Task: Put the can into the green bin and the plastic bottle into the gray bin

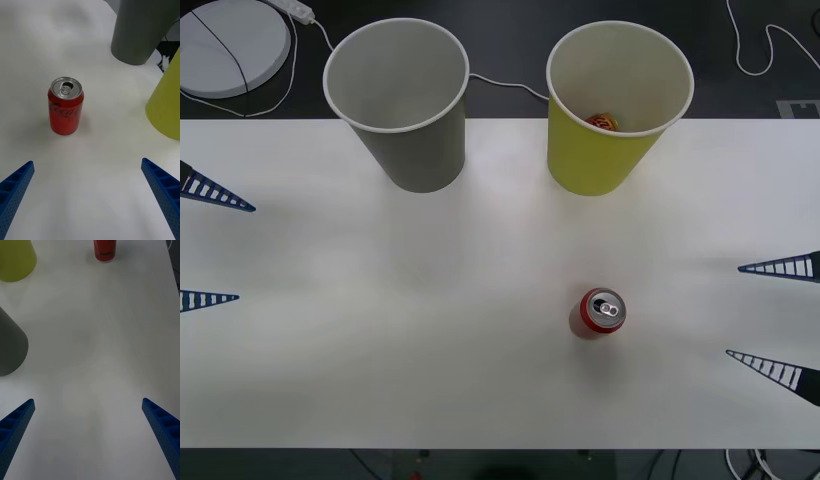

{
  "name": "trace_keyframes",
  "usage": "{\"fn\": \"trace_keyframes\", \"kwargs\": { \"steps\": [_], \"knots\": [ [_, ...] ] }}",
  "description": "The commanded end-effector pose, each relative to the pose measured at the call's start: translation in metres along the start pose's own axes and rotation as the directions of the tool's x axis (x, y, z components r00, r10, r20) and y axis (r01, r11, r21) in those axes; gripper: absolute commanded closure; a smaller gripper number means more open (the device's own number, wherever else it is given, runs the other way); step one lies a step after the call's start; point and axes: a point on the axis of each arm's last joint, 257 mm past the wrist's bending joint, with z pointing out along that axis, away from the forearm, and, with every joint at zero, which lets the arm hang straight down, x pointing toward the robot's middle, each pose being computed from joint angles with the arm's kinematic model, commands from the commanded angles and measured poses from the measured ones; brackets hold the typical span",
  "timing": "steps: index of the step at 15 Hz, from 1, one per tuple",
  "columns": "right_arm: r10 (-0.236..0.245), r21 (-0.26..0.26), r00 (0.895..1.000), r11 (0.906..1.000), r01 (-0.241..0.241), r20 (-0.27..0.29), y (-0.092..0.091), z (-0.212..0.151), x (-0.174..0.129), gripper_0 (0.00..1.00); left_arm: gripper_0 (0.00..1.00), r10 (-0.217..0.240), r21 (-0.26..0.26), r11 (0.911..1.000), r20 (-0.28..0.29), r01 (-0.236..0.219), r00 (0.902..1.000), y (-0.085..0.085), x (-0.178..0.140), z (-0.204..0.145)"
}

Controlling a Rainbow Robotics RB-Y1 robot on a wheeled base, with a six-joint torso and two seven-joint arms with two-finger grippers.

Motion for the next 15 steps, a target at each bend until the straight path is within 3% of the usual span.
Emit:
{"fn": "trace_keyframes", "kwargs": {
  "steps": [1, 5, 15],
  "knots": [
    [0.026, 0.013, 0.999, 0.9996, -0.026, 0.038, 0.005, 0.006, 0.011, 0.00, 0.00, 0.000, 0.000, 1.0000, 0.000, 0.000, 1.0000, 0.000, 0.000, 0.000],
    [0.074, 0.028, 0.992, 0.9967, -0.077, 0.098, 0.015, 0.016, 0.026, 0.00, 0.00, 0.000, 0.000, 1.0000, 0.000, 0.000, 1.0000, 0.000, 0.000, 0.000],
    [0.190, 0.002, 0.956, 0.9808, -0.195, 0.223, 0.039, 0.045, 0.035, 0.00, 0.00, 0.000, 0.000, 1.0000, 0.000, 0.000, 1.0000, 0.000, 0.000, 0.000]
  ]
}}
